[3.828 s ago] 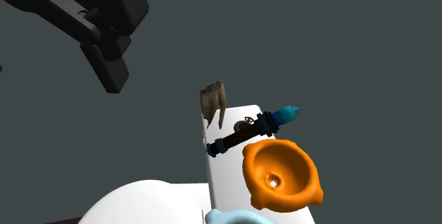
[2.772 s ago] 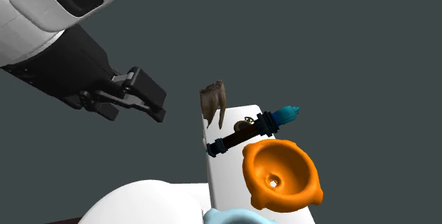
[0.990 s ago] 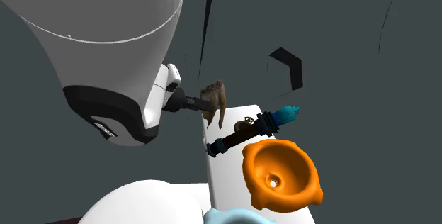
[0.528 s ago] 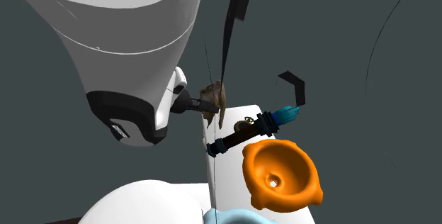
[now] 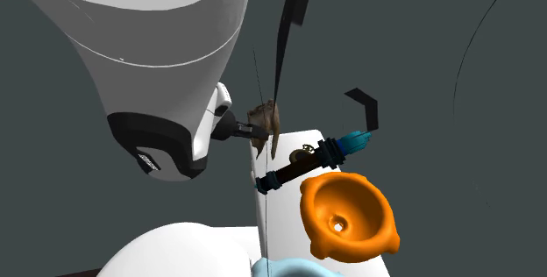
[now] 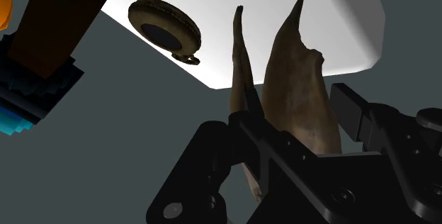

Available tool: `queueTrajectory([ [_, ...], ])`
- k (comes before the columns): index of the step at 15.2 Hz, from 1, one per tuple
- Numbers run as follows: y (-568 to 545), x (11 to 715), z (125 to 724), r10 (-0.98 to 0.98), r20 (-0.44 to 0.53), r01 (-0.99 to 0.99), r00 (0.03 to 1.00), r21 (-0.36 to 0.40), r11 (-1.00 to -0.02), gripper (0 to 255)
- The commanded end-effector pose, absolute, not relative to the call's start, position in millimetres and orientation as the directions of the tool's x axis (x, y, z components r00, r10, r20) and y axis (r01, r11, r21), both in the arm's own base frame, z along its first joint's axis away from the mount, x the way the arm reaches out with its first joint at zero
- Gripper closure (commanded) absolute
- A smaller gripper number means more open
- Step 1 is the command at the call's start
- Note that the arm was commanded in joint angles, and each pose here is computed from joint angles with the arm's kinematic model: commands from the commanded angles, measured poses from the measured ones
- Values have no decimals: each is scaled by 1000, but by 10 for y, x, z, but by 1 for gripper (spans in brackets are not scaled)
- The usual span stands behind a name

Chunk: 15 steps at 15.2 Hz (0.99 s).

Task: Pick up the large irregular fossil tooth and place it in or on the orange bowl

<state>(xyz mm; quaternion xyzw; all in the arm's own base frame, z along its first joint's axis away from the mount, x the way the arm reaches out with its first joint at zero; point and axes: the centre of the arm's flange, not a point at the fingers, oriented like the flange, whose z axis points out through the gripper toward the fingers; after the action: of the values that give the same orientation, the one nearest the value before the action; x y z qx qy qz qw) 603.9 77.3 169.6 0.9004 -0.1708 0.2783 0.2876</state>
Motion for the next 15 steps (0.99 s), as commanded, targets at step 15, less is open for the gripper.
queueTrajectory([
  [15, 778, 6038, 2221, -147, 599, -467, 787, 422, -777, 255],
])
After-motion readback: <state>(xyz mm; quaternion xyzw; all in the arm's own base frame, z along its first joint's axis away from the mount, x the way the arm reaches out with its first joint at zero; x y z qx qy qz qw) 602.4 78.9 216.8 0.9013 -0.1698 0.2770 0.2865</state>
